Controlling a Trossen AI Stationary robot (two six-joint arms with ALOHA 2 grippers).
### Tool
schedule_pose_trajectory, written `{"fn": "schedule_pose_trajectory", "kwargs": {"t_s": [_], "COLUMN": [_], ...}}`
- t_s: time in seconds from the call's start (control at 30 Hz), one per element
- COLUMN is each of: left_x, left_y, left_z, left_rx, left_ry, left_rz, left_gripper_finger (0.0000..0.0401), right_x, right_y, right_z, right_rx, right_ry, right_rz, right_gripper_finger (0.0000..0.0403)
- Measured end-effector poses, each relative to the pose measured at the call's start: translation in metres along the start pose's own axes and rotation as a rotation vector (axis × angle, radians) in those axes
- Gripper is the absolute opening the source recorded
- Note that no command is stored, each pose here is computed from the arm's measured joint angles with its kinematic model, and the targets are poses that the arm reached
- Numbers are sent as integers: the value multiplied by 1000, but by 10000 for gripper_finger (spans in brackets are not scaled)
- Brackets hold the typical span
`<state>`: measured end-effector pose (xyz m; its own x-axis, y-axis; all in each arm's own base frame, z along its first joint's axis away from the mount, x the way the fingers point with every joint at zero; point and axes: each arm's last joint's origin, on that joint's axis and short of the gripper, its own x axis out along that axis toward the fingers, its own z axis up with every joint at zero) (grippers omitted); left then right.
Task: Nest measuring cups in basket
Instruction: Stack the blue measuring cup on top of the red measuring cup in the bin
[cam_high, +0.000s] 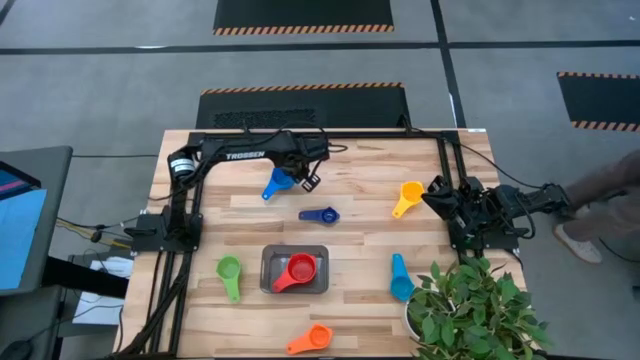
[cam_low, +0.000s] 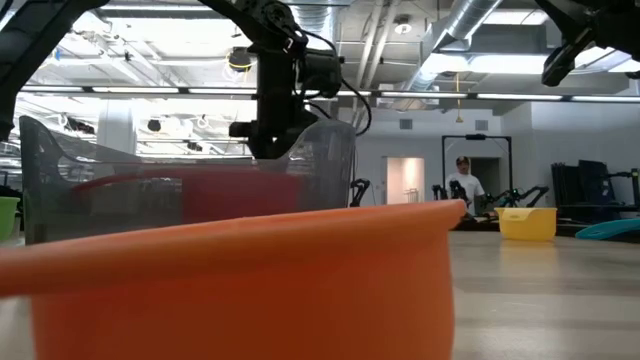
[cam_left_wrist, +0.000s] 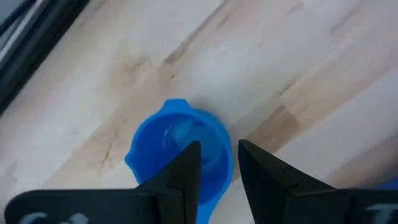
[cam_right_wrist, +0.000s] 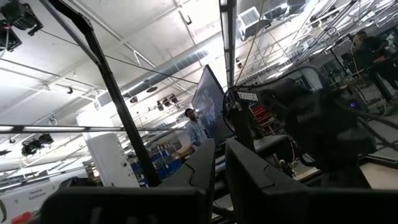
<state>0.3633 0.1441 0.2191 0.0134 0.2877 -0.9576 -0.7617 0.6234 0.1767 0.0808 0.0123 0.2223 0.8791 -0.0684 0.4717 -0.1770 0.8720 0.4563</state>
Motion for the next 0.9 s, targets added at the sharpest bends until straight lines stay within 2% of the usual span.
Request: {"fn": "schedule_pose_trajectory", "kwargs": {"t_s": [0.1,0.27,0.5,0.6,0.7,0.9], "left_x": [3,1,-2,-1,-1,-2], "left_y": [3,-2,-10,-10,-9,-12], "left_z": [-6,-7,-12,-12,-12,-13], "left_rx": [-27,-40,-5,-24,-33,-71], "left_ry": [46,59,54,56,58,58], "left_rz": [42,4,-5,-5,-2,-3], "left_gripper_finger": [97,97,97,99,115,179], "right_x": [0,0,0,0,0,0], "right_y": [0,0,0,0,0,0], "right_z": [0,0,0,0,0,0], "right_rx": [0,0,-1,-1,-1,0], "right_ry": [0,1,1,1,1,2], "right_rz": [0,0,1,1,1,2], "right_gripper_finger": [64,64,64,64,64,64]}}
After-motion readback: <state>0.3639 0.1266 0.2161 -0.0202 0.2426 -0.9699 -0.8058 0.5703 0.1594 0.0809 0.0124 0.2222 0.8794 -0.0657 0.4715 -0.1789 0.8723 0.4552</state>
